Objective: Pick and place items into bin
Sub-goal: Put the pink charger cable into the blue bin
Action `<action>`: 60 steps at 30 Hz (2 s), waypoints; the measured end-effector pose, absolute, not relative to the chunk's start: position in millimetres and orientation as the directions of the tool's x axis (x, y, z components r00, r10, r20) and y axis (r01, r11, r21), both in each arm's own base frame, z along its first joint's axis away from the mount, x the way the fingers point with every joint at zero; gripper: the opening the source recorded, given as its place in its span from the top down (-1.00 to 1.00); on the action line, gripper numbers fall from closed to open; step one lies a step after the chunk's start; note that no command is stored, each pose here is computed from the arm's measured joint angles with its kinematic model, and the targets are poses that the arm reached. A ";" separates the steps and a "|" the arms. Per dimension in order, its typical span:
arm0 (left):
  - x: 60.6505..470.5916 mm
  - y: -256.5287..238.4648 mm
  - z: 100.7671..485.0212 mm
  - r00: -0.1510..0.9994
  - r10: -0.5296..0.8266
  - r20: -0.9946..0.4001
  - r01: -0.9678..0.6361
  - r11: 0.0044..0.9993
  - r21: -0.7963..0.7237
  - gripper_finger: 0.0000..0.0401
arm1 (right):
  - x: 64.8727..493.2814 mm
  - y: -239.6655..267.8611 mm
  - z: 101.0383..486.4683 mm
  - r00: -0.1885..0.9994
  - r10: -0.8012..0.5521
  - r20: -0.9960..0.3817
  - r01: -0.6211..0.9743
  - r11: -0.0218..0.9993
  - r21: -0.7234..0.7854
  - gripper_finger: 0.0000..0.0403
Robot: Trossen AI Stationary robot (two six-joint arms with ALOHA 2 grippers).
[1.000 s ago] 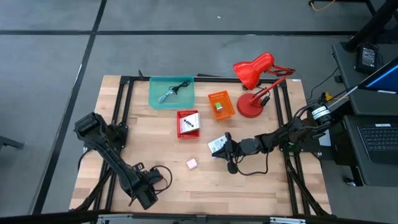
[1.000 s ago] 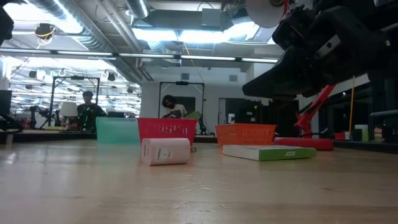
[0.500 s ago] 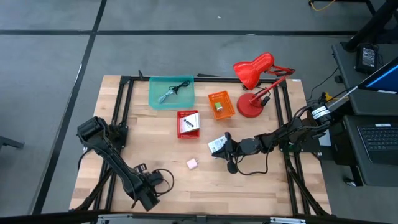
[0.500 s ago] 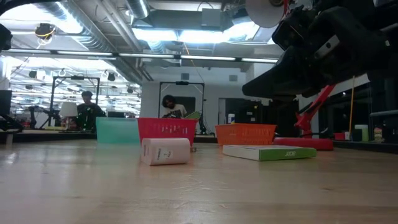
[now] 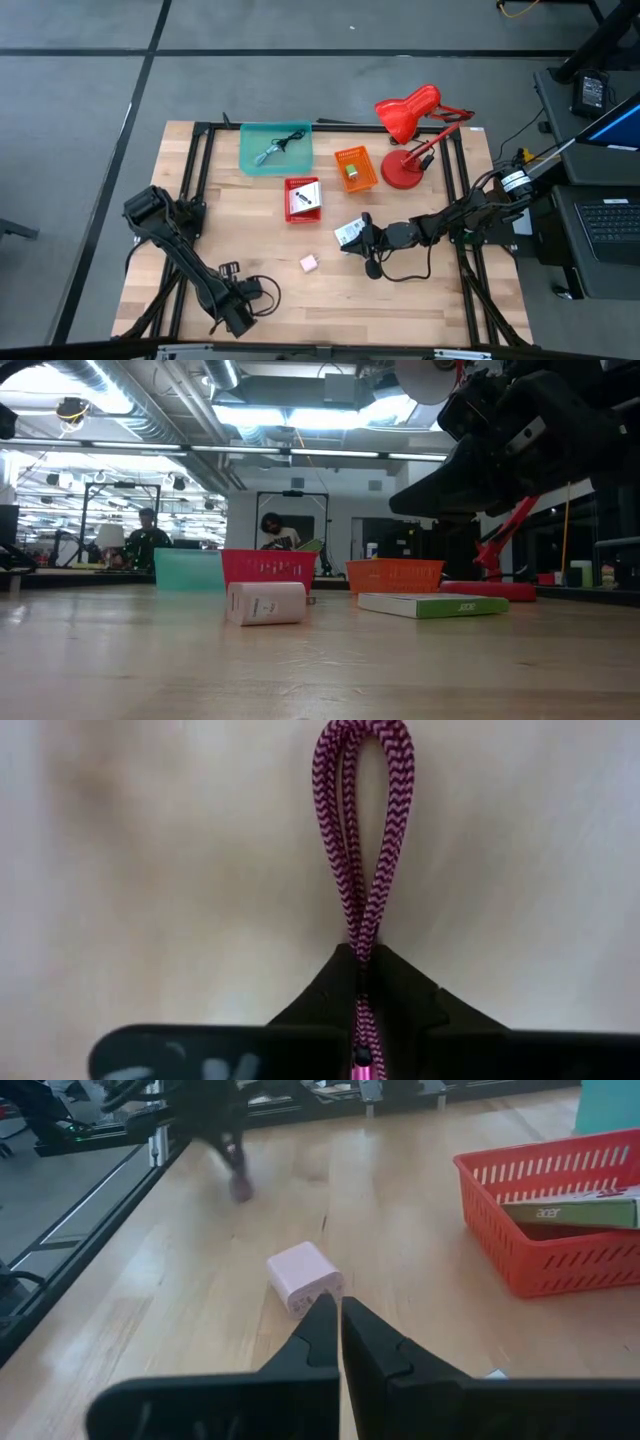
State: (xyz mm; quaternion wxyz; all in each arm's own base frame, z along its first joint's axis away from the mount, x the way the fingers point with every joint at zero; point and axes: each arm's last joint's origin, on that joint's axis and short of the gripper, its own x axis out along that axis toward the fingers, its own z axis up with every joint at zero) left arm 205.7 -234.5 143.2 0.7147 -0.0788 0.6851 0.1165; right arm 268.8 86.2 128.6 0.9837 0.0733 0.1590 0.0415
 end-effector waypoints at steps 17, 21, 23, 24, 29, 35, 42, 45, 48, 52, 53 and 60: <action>201.0 -202.0 223.8 0.420 0.124 -0.899 -0.145 0.987 0.069 0.96 | 274.1 88.0 117.0 0.960 0.109 -0.259 -0.074 0.987 0.141 1.00; 202.9 -192.1 238.0 0.482 0.129 -0.866 -0.107 0.990 0.087 0.96 | 274.9 89.2 121.2 0.969 0.116 -0.216 -0.091 0.988 0.123 1.00; 206.4 -187.9 243.3 0.508 0.114 -0.854 -0.077 0.993 0.086 0.96 | 274.6 90.4 121.6 0.970 0.121 -0.212 -0.096 0.988 0.124 1.00; 208.6 -185.9 245.3 0.518 0.108 -0.849 -0.063 0.994 0.088 0.96 | 274.3 91.1 121.6 0.969 0.124 -0.212 -0.099 0.987 0.124 1.00; 224.7 -178.3 251.5 0.574 0.065 -0.816 0.022 0.995 0.095 0.96 | 272.0 97.8 121.6 0.966 0.147 -0.211 -0.131 0.987 0.089 1.00; 243.0 -168.9 256.1 0.631 0.036 -0.775 0.104 0.986 0.131 0.96 | 269.0 106.5 122.5 0.963 0.178 -0.203 -0.166 0.983 0.076 1.00; 253.3 -157.4 227.6 0.725 -0.105 -0.681 0.203 0.977 0.066 0.96 | 265.7 115.2 123.2 0.958 0.210 -0.196 -0.197 0.977 0.082 1.00; 249.2 -145.0 213.6 0.750 -0.123 -0.650 0.190 0.981 0.033 0.96 | 263.5 120.4 123.5 0.954 0.229 -0.194 -0.216 0.973 0.085 1.00; 244.1 -132.3 210.7 0.794 -0.127 -0.594 0.182 0.983 0.033 0.96 | 261.1 125.7 124.1 0.952 0.241 -0.187 -0.224 0.969 0.107 1.00; 235.4 -116.1 210.9 0.847 -0.159 -0.507 0.206 0.978 0.037 0.96 | 258.6 130.2 124.9 0.962 0.206 -0.177 -0.191 0.977 0.098 1.00; 233.1 -112.2 210.0 0.858 -0.167 -0.485 0.210 0.977 0.036 0.96 | 258.3 130.7 125.2 0.966 0.194 -0.174 -0.179 0.979 0.096 1.00; 216.4 -84.4 194.7 0.906 -0.154 -0.394 0.173 0.985 0.011 0.96 | 258.1 131.7 127.4 0.970 0.189 -0.151 -0.175 0.980 0.098 1.00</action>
